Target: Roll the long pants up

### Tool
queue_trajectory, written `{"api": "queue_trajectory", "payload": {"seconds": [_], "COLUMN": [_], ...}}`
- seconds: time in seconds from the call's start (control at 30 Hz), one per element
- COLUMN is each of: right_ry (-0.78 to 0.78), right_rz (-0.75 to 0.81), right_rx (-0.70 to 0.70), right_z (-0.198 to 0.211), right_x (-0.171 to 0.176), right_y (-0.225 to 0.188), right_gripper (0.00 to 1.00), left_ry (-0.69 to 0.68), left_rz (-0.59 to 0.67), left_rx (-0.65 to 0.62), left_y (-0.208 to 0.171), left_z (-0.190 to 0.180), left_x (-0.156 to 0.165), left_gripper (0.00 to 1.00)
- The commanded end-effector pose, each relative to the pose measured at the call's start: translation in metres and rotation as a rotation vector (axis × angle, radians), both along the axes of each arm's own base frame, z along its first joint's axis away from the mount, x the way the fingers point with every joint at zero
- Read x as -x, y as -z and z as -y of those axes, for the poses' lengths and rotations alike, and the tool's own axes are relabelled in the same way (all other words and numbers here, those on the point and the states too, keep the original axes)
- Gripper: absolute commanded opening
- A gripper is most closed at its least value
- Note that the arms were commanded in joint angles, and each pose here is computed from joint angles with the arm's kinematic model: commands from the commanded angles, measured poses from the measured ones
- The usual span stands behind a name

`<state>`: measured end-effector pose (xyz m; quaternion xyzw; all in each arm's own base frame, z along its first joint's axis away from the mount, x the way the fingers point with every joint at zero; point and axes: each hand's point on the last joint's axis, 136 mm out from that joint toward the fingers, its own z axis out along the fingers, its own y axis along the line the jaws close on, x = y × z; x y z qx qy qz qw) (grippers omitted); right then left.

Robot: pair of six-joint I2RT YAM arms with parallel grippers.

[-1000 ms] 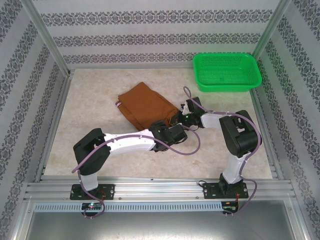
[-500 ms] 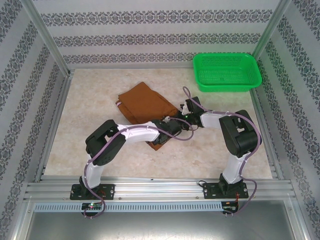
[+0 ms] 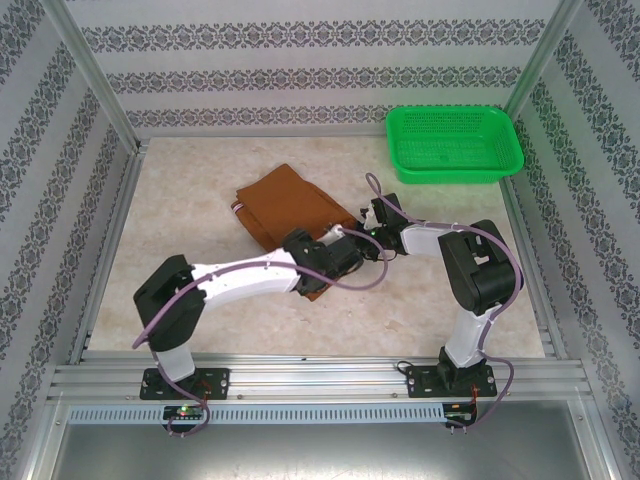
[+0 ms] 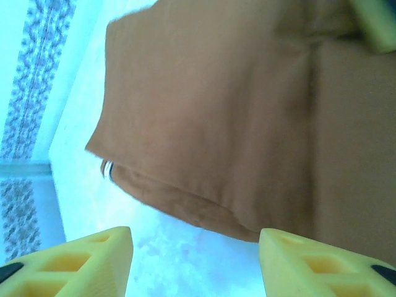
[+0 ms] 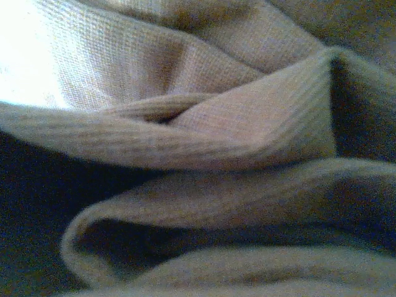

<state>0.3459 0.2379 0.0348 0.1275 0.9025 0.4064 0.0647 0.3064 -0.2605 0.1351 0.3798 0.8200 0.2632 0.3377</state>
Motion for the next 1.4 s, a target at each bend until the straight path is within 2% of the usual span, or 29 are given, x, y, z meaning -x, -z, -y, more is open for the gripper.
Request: {"api": "queue_trajectory", "payload": {"seconds": [0.0, 0.13, 0.27, 0.37, 0.43, 0.67, 0.7, 1.03, 1.37], "right_ry": [-0.006, -0.004, -0.003, -0.003, -0.004, -0.005, -0.005, 0.001, 0.003], "right_rz": [-0.193, -0.196, -0.193, -0.190, -0.187, -0.181, -0.184, -0.185, -0.195], "right_rx": [0.085, 0.082, 0.082, 0.082, 0.080, 0.079, 0.078, 0.077, 0.078], "right_z": [0.010, 0.010, 0.011, 0.011, 0.010, 0.010, 0.010, 0.013, 0.014], "right_x": [0.042, 0.043, 0.044, 0.044, 0.043, 0.043, 0.043, 0.040, 0.039], "right_y": [0.039, 0.040, 0.038, 0.037, 0.036, 0.033, 0.034, 0.033, 0.038], "right_gripper": [0.00, 0.00, 0.00, 0.00, 0.00, 0.00, 0.00, 0.00, 0.00], "left_ry": [0.208, 0.277, 0.262, 0.235, 0.206, 0.035, 0.008, -0.101, -0.170], "left_rz": [-0.092, -0.173, -0.147, -0.186, -0.218, -0.270, -0.277, -0.198, -0.109], "left_rx": [-0.040, -0.030, -0.091, -0.128, -0.132, -0.141, -0.139, -0.227, -0.315], "left_y": [0.034, 0.062, 0.076, 0.095, 0.109, 0.139, 0.141, 0.131, 0.122], "left_z": [0.039, 0.065, 0.065, 0.056, 0.048, 0.005, -0.001, -0.041, -0.065], "left_x": [0.035, 0.055, 0.046, 0.040, 0.036, 0.006, 0.000, -0.036, -0.051], "left_gripper": [0.63, 0.64, 0.65, 0.65, 0.71, 0.72, 0.77, 0.79, 0.78]}}
